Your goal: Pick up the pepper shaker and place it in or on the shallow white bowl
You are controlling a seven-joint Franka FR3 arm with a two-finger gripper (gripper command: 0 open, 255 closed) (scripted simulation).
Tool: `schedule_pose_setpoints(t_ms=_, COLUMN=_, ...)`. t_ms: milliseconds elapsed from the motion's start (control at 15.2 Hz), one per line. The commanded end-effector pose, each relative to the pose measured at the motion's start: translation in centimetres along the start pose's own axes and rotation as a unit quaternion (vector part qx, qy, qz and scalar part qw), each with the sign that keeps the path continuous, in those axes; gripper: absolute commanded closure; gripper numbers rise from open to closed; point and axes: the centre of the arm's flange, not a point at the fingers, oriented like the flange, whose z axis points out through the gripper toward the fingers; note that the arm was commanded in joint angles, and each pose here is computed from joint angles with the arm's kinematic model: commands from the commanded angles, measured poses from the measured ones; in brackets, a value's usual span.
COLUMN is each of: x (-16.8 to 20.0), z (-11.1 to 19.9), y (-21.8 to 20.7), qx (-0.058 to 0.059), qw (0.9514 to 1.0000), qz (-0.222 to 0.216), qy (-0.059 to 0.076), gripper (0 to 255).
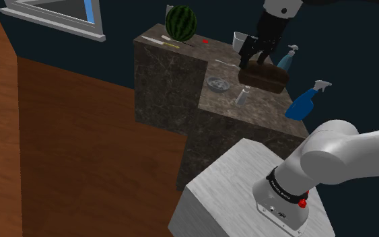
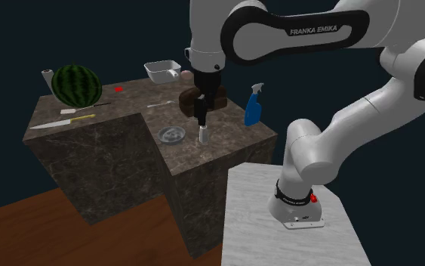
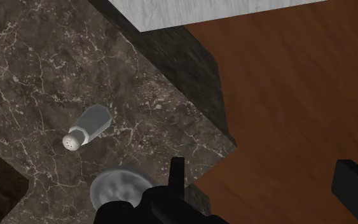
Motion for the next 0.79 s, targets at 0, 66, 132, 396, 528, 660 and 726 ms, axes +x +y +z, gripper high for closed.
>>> schedule_pose_setpoints(t_ms=0, x=0.0, z=0.0, y=0.0, qx=0.000, qw=1.0000, qz=0.000, qy=0.000, gripper=0)
schedule_pose_setpoints(t_ms=66, x=0.5, z=0.9, y=0.9, qx=0.000, qw=1.0000, qz=0.006, qy=-0.001, gripper=0)
schedule_pose_setpoints(t_ms=132, x=1.0, z=1.7, y=1.8, qx=0.000, qw=0.9999, qz=0.013, qy=-0.003, gripper=0)
schedule_pose_setpoints(t_ms=396, x=2.9, z=5.1, y=5.5, qx=0.000, qw=0.9993, qz=0.038, qy=-0.009, gripper=0)
schedule_pose_setpoints(t_ms=528, x=3.8, z=6.8, y=7.3, qx=0.000, qw=0.9987, qz=0.050, qy=-0.012, gripper=0)
schedule_pose_setpoints(t_ms=660, x=4.6, z=8.6, y=9.2, qx=0.000, qw=0.9979, qz=0.063, qy=-0.015, gripper=0)
schedule_pose_setpoints(t_ms=726, x=4.9, z=9.4, y=10.1, qx=0.000, qw=0.9975, qz=0.069, qy=-0.016, gripper=0)
